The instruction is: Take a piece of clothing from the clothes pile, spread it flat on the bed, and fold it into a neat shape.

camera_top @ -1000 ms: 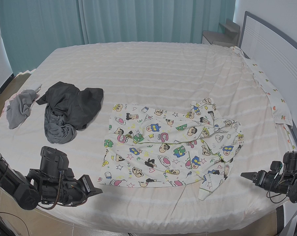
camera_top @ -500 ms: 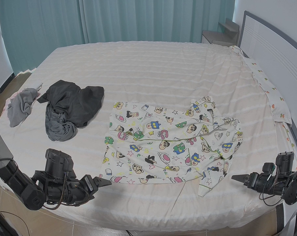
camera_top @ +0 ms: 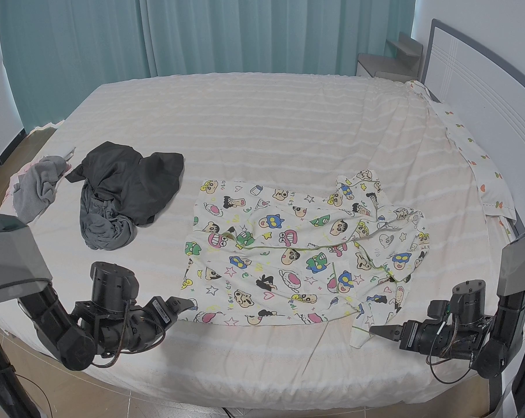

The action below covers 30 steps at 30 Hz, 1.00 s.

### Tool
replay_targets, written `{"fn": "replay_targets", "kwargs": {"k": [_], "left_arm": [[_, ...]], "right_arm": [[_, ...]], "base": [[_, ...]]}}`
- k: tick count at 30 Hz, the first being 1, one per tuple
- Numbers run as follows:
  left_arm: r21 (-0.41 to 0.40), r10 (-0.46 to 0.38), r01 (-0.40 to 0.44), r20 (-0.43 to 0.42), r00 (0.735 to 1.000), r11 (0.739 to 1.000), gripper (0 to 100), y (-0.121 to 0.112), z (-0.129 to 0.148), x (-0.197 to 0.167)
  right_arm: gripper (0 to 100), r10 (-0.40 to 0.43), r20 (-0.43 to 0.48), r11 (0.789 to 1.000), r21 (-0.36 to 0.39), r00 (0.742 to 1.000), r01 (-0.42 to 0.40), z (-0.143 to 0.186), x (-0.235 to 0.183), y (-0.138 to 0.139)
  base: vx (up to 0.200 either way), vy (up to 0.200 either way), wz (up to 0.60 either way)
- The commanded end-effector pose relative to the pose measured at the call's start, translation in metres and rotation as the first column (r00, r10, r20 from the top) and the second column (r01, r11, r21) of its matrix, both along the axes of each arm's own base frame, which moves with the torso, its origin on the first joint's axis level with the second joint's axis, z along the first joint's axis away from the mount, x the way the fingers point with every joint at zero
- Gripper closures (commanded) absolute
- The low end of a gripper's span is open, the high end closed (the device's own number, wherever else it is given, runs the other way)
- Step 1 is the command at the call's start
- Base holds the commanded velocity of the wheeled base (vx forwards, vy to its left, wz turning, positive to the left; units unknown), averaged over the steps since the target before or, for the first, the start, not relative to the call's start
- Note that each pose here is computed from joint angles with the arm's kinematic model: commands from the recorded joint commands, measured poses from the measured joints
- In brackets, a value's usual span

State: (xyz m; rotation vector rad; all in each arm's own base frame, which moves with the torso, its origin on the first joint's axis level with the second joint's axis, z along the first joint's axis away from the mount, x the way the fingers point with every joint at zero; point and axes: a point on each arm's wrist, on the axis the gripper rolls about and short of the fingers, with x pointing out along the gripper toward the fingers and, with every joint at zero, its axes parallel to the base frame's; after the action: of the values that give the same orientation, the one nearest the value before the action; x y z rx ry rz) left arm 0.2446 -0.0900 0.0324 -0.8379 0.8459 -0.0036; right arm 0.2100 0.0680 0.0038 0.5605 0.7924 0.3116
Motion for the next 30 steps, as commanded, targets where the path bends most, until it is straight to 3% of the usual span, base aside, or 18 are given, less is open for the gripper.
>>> {"fn": "replay_targets", "kwargs": {"k": [1,7,12,22,29,30], "left_arm": [[0.082,0.006,-0.002,-0.049,0.999,0.997,0,-0.018,-0.03,0.007],[0.079,0.04,-0.037,-0.034,0.999,0.996,0,-0.021,-0.032,0.017],[0.066,0.087,-0.085,-0.026,0.996,0.994,0,-0.023,-0.035,0.025],[0.115,0.163,-0.165,0.027,0.986,0.98,0,-0.031,-0.05,0.055],[0.119,0.159,-0.162,0.032,0.987,0.98,0,-0.034,-0.053,0.059],[0.119,0.16,-0.163,0.034,0.986,0.979,100,-0.034,-0.053,0.059]], "right_arm": [[0,0.004,-0.034,1.0,0.014,0.999,-0.004,-0.006,-0.005,0.007],[0,-0.027,-0.012,0.997,0.066,1.0,0.028,-0.001,-0.007,0.006],[0,-0.099,-0.041,0.988,0.114,0.994,0.103,0.0,-0.004,-0.001],[0,-0.106,-0.027,0.987,0.119,0.994,0.109,0.002,-0.004,-0.002],[0,-0.108,-0.028,0.987,0.118,0.994,0.11,0.002,-0.003,-0.002],[0,-0.108,-0.028,0.987,0.118,0.994,0.11,0.002,-0.003,-0.002]], "base": [[0.0,0.0,0.0],[0.0,0.0,0.0],[0.0,0.0,0.0],[0.0,0.0,0.0],[0.0,0.0,0.0],[0.0,0.0,0.0]]}}
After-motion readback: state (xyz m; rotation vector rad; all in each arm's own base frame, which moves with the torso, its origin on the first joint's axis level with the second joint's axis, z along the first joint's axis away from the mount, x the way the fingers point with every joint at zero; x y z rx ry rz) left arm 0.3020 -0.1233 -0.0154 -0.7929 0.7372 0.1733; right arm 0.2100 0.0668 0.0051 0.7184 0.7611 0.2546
